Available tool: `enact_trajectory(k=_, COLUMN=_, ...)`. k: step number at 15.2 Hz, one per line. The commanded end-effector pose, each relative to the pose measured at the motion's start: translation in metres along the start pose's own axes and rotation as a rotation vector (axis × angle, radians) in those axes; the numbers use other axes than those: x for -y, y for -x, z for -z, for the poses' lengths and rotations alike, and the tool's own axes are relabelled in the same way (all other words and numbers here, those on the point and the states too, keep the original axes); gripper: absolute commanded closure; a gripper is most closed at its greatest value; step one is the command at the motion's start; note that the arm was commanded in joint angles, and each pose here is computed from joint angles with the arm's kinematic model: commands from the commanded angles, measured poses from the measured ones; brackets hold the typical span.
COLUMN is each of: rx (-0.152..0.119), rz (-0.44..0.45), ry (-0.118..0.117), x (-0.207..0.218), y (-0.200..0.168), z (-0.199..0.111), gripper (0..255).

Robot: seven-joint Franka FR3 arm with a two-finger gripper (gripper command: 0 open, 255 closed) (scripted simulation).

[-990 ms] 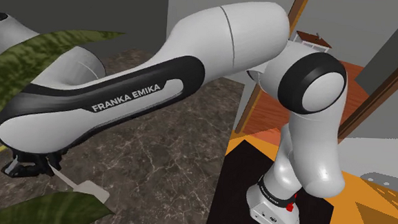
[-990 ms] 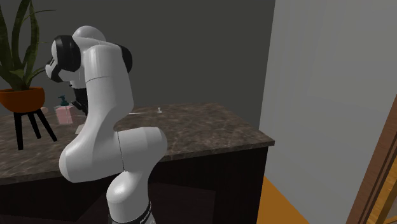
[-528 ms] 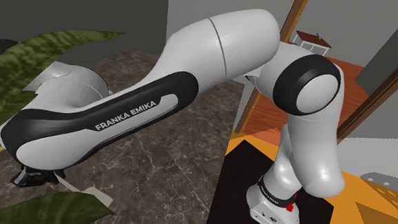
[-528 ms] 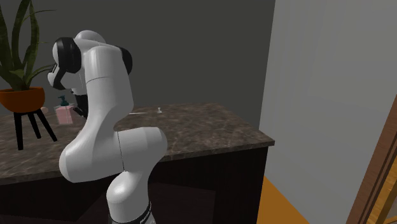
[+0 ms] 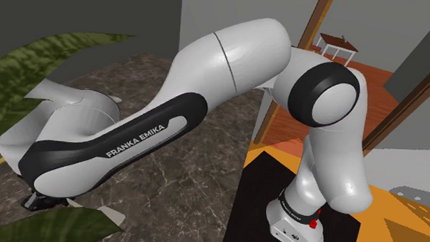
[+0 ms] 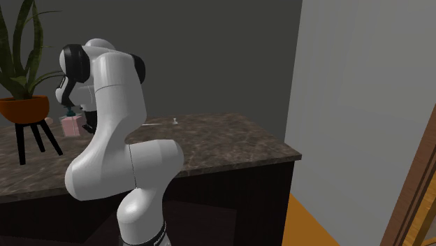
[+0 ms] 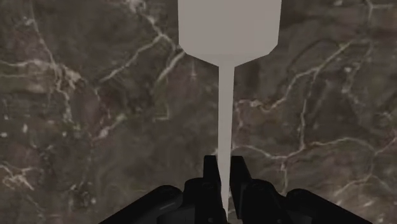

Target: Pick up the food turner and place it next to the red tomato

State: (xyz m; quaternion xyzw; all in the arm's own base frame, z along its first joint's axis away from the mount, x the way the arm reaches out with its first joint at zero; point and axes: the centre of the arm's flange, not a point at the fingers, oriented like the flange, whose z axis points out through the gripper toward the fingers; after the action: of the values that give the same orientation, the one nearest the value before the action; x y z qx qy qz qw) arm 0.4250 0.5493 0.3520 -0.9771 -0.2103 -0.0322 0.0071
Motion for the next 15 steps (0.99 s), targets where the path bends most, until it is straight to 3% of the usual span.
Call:
enact_trajectory(k=1, rx=0.0, rz=0.0, ry=0.0, x=0.0, y=0.0, z=-0.002, gripper=255)
enact_trajectory(k=6, rx=0.0, rz=0.0, ry=0.0, x=0.0, y=0.0, z=-0.001, gripper=255)
enact_trajectory(k=7, rx=0.0, rz=0.0, ry=0.0, x=0.0, y=0.0, z=-0.001, gripper=0)
enact_trajectory(k=12, rx=0.0, rz=0.0, ry=0.0, x=0.0, y=0.0, z=-0.001, gripper=0)
enact_trajectory(k=15, rx=0.0, rz=0.0, ry=0.0, x=0.0, y=0.0, z=0.038, gripper=0)
